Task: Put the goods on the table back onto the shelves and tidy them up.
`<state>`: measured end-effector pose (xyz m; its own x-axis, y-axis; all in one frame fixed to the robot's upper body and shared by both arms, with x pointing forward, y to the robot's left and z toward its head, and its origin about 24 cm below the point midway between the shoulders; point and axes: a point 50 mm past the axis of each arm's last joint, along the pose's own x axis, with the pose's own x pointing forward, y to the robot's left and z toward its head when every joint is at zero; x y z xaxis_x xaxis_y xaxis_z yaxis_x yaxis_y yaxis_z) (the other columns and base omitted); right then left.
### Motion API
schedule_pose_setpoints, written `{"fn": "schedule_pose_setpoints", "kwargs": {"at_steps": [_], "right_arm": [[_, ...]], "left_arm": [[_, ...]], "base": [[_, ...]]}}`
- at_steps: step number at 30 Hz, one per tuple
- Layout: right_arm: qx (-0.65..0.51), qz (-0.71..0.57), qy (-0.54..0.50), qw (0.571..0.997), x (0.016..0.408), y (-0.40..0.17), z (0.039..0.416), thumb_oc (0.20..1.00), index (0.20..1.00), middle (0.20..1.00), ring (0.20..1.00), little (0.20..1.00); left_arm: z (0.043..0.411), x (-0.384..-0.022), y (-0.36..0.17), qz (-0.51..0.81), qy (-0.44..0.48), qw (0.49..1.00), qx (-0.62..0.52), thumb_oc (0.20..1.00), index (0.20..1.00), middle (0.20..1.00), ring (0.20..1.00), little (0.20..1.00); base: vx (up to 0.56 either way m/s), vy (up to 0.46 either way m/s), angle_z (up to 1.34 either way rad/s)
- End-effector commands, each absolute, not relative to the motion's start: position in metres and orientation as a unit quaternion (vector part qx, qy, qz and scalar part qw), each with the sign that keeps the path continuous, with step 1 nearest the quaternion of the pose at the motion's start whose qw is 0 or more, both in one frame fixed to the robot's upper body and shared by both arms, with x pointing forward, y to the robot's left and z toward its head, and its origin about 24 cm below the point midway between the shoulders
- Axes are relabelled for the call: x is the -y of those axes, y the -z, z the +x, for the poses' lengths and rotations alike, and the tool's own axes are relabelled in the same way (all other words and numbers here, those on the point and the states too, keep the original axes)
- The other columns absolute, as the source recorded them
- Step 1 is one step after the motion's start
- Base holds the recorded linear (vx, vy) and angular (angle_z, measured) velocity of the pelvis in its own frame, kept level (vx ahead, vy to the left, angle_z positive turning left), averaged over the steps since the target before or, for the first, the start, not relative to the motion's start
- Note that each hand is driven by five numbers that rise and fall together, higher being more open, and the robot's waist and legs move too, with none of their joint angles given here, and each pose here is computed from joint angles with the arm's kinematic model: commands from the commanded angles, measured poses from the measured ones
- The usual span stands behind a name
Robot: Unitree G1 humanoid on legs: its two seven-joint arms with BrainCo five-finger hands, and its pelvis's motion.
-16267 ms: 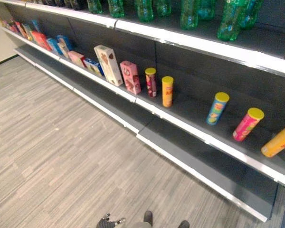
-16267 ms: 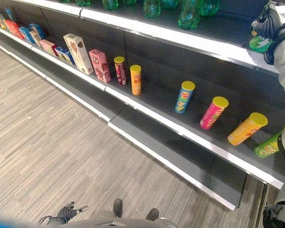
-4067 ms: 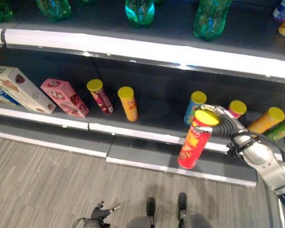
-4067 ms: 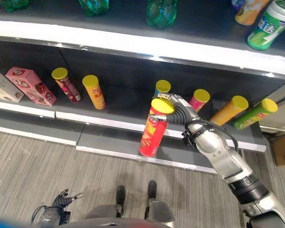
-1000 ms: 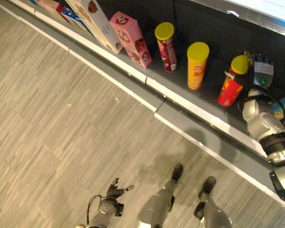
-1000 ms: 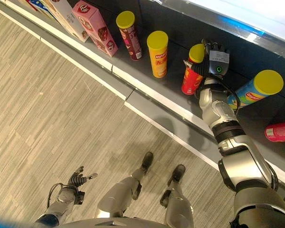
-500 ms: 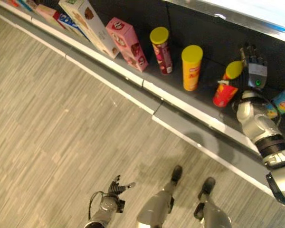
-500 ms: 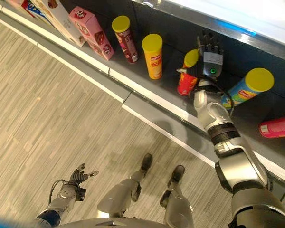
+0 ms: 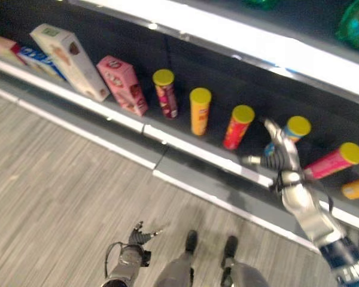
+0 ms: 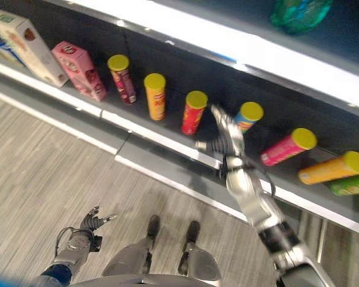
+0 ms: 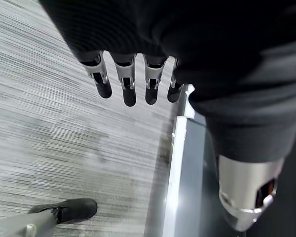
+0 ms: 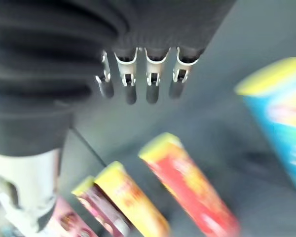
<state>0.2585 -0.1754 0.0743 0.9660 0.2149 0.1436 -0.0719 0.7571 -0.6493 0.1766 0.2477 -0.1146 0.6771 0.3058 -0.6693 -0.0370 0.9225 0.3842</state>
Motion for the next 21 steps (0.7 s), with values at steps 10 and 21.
{"fn": "schedule_pose_setpoints", "kwargs": {"at_steps": [10, 21], "right_arm": [[-0.281, -0.147, -0.122, 0.941, 0.227, 0.067, 0.196, 1.0, 1.0, 1.0, 1.0, 1.0], [-0.517, -0.055, 0.11, 0.847, 0.249, 0.15, 0.106, 1.0, 1.0, 1.0, 1.0, 1.0]], "left_arm": [[0.162, -0.257, 0.121, 0.241, -0.009, 0.875, -0.42, 1.0, 1.0, 1.0, 1.0, 1.0], [0.145, -0.283, 0.127, 0.238, -0.08, 0.842, -0.477, 1.0, 1.0, 1.0, 1.0, 1.0]], "base": [[-0.06, 0.07, -0.4], [-0.02, -0.053, -0.53]]}}
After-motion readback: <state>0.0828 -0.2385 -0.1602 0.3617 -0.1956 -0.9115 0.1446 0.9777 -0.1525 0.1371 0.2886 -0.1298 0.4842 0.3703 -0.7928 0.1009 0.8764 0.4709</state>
